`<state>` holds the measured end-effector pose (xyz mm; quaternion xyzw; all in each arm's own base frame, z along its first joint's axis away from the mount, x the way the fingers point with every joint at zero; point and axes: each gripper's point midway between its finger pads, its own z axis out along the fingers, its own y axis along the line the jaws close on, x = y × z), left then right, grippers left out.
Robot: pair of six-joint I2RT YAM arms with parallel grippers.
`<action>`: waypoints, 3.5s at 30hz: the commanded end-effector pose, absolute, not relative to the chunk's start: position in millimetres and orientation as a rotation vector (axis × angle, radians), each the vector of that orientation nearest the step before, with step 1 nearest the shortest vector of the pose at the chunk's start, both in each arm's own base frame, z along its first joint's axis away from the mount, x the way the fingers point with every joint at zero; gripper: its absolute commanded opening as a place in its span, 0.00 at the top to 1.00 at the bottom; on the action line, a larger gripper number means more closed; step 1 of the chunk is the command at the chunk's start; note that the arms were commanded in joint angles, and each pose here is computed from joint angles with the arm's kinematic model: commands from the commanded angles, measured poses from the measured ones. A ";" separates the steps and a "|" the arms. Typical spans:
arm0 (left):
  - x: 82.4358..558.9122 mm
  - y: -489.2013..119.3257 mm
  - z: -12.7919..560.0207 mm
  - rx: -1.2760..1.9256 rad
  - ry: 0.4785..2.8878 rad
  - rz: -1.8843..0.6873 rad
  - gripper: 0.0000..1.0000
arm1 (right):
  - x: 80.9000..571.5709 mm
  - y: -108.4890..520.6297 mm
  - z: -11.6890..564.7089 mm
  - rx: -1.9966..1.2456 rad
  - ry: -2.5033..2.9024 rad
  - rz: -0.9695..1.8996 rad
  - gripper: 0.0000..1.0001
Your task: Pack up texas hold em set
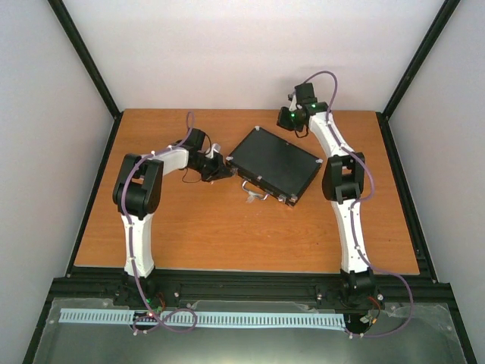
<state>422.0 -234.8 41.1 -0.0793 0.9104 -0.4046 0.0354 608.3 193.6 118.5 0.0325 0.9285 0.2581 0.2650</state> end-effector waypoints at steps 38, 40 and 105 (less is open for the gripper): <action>468.5 -238.3 -22.3 -0.372 2.762 -1.212 0.99 | 517.6 280.5 49.4 -0.216 2.717 1.265 0.97; 468.0 -238.0 -19.8 -0.362 2.766 -1.205 0.99 | 521.3 279.9 50.6 -0.203 2.719 1.224 0.97; 275.3 -437.5 89.4 1.065 2.577 -1.346 0.99 | 433.6 119.3 28.4 0.028 2.918 0.472 0.97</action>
